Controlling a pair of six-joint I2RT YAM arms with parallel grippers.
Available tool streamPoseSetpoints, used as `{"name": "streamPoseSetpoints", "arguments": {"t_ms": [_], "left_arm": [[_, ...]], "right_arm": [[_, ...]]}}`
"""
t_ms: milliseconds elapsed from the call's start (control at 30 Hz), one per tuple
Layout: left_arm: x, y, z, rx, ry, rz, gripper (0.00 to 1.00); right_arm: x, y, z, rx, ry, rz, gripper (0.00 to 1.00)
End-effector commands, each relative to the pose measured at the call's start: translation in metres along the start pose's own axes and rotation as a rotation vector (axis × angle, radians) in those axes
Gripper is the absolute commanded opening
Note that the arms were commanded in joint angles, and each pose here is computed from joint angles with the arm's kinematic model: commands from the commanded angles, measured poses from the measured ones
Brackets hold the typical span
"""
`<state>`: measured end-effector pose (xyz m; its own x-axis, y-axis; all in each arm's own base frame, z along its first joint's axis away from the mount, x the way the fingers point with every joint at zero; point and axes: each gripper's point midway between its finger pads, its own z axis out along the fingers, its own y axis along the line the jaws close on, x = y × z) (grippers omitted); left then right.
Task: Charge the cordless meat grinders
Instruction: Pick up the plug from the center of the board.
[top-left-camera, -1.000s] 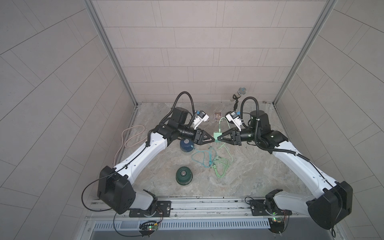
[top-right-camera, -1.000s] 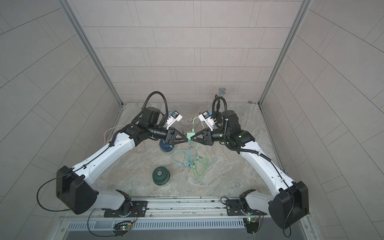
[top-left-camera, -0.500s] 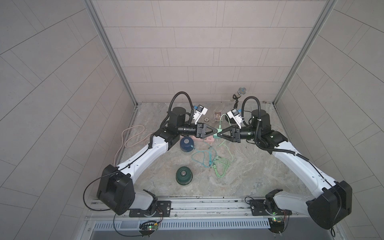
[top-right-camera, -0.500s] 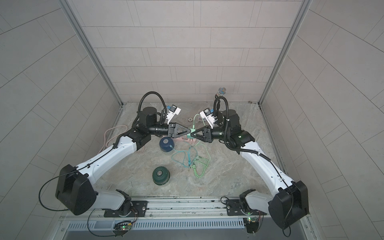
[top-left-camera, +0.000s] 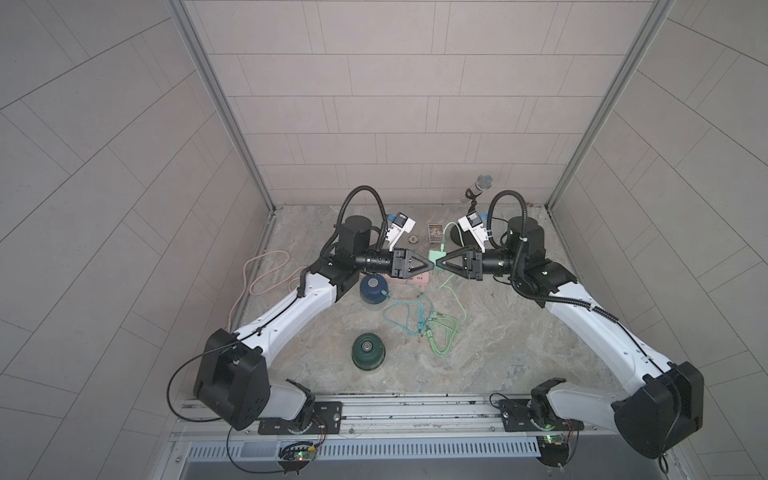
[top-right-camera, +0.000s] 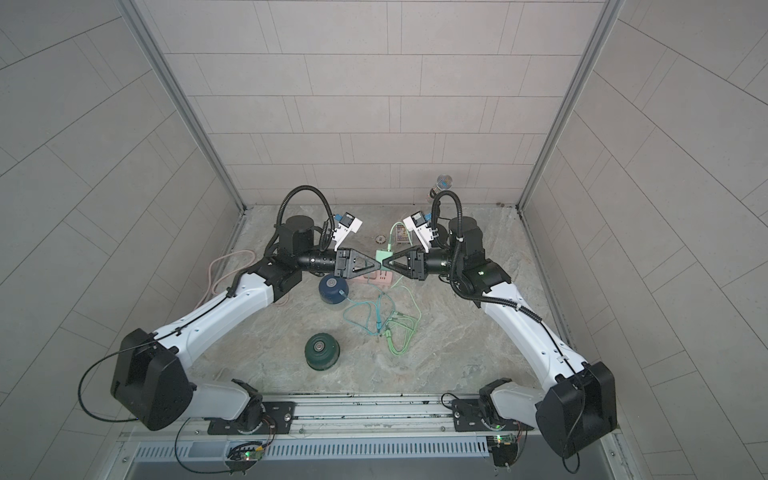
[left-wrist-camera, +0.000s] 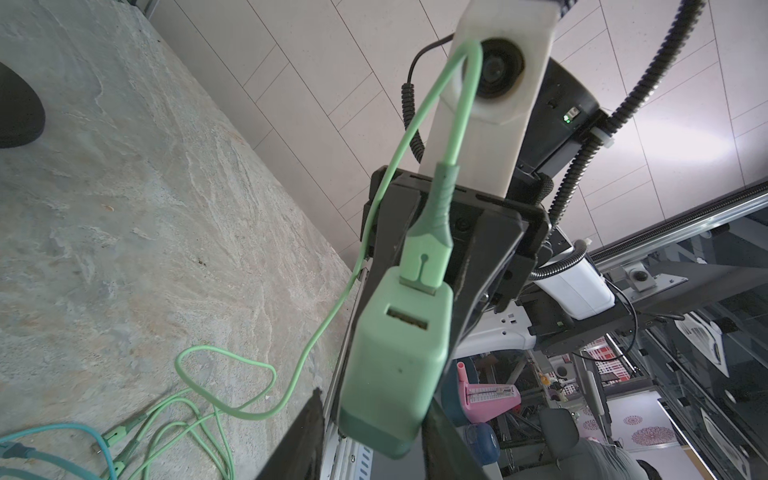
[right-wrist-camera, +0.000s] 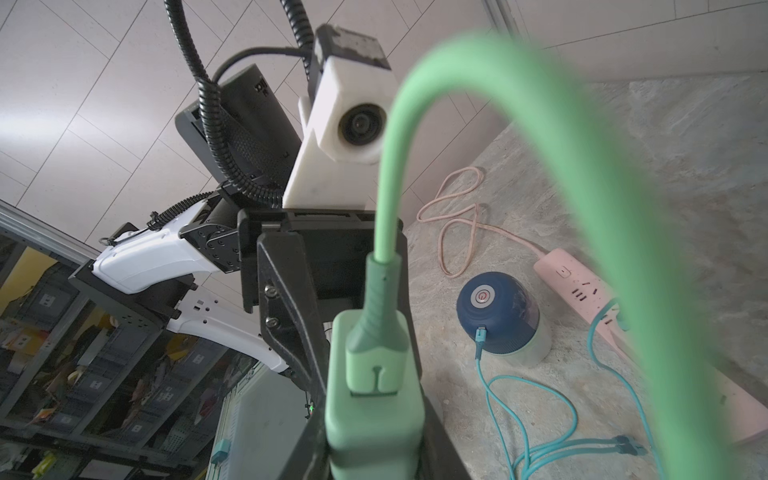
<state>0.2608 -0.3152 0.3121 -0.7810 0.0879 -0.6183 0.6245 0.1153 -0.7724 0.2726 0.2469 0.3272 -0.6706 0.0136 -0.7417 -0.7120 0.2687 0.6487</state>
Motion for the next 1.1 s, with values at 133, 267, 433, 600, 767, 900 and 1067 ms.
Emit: {"name": "streamPoseSetpoints", "arguments": {"t_ms": [133,267,433,600,767,900,1067], "left_arm": [[-0.007,-0.011,0.002,0.051,-0.005,0.013,0.26],[-0.005,-0.006,0.004,0.049,0.006,-0.003,0.11],[-0.003,0.000,0.004,0.015,0.034,0.005,0.00],[-0.008,-0.007,0.005,0.050,0.022,0.012,0.40],[-0.007,-0.011,0.009,0.092,0.017,-0.013,0.42],[-0.002,-0.013,0.011,0.102,0.031,-0.018,0.42],[-0.001,-0.017,0.014,0.125,0.038,-0.023,0.33]], "right_arm": [[0.001,0.004,0.001,-0.030,-0.003,-0.018,0.14],[0.004,0.003,0.001,-0.031,0.004,-0.014,0.19],[0.009,0.002,0.000,-0.023,0.011,-0.020,0.28],[0.007,0.002,0.001,-0.035,0.007,-0.011,0.25],[0.000,0.007,0.002,-0.064,-0.011,-0.008,0.23],[-0.004,0.010,0.002,-0.080,-0.020,-0.007,0.22],[-0.006,0.011,0.002,-0.090,-0.028,-0.001,0.22]]}}
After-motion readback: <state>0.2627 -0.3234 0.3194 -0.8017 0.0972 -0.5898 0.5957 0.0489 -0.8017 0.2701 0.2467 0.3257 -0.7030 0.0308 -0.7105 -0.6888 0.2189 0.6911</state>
